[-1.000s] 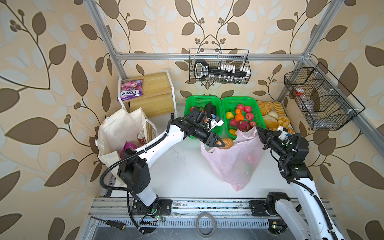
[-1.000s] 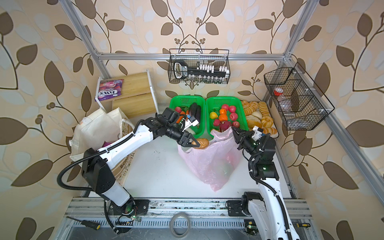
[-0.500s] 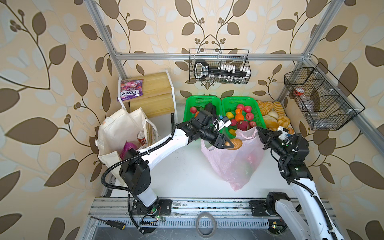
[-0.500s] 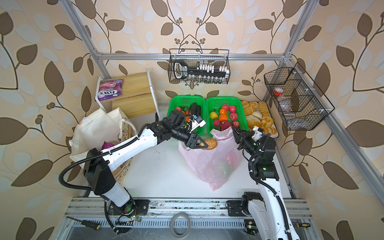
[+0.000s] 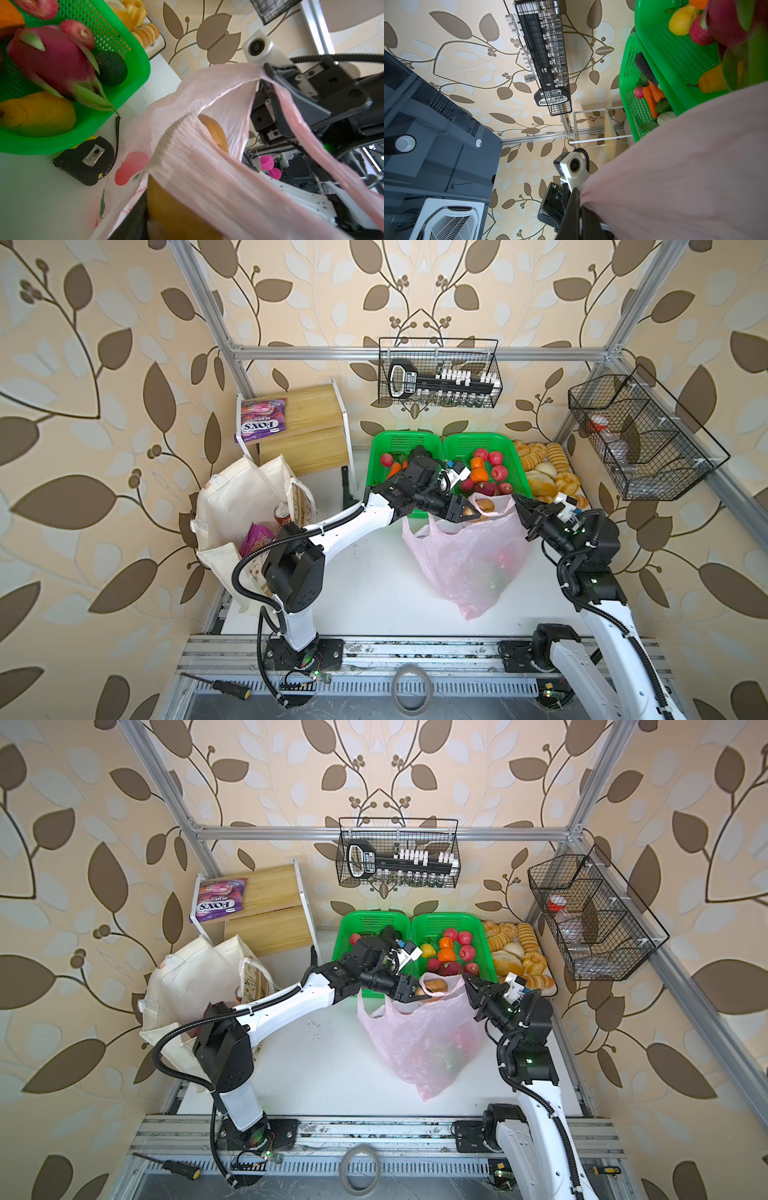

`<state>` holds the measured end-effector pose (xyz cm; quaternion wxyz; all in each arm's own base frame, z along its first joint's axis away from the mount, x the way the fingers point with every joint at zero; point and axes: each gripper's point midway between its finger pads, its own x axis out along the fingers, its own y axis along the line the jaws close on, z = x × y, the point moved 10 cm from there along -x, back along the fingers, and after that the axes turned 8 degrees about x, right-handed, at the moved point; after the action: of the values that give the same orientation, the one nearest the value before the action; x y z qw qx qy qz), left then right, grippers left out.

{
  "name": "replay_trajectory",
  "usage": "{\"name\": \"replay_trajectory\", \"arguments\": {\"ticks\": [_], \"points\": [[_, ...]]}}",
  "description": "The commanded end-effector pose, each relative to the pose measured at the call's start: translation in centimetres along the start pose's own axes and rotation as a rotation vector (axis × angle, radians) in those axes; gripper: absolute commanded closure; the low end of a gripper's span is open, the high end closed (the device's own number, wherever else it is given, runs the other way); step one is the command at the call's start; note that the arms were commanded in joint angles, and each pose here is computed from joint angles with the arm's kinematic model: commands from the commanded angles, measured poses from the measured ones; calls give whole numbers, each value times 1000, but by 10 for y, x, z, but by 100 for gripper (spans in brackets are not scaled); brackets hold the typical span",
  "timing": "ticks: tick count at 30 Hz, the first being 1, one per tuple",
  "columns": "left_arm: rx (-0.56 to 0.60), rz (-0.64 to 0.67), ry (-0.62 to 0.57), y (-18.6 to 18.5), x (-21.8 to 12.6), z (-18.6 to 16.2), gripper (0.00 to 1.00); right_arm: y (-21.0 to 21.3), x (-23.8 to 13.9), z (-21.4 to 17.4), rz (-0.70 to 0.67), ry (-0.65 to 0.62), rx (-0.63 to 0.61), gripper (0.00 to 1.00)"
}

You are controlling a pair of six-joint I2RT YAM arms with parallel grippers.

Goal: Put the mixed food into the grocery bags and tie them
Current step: 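Carry the brown potato into the pink bag and open the left gripper, then grasp the pink bag handle with the left gripper and lift it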

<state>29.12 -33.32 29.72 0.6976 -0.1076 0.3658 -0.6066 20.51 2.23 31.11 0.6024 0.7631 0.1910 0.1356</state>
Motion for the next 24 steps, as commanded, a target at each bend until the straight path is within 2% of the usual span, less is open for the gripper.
{"name": "replay_trajectory", "arguments": {"ticks": [1,3,8,14,18,22,24], "points": [[106,7,33,-14,-4,11,55,4,0,-3,41,15,45,100],[120,13,57,-15,0,10,53,5,0,-3,47,17,49,100],[153,34,119,-23,2,2,36,5,0,-3,47,11,55,100],[150,77,118,-29,-6,2,19,4,0,-2,45,5,56,100],[175,80,70,-45,-21,11,16,2,1,-1,39,1,56,100],[224,96,-45,-74,-54,20,14,-3,1,1,32,-10,62,100],[239,151,-108,-85,-73,17,12,-5,1,2,32,-15,68,100]]}}
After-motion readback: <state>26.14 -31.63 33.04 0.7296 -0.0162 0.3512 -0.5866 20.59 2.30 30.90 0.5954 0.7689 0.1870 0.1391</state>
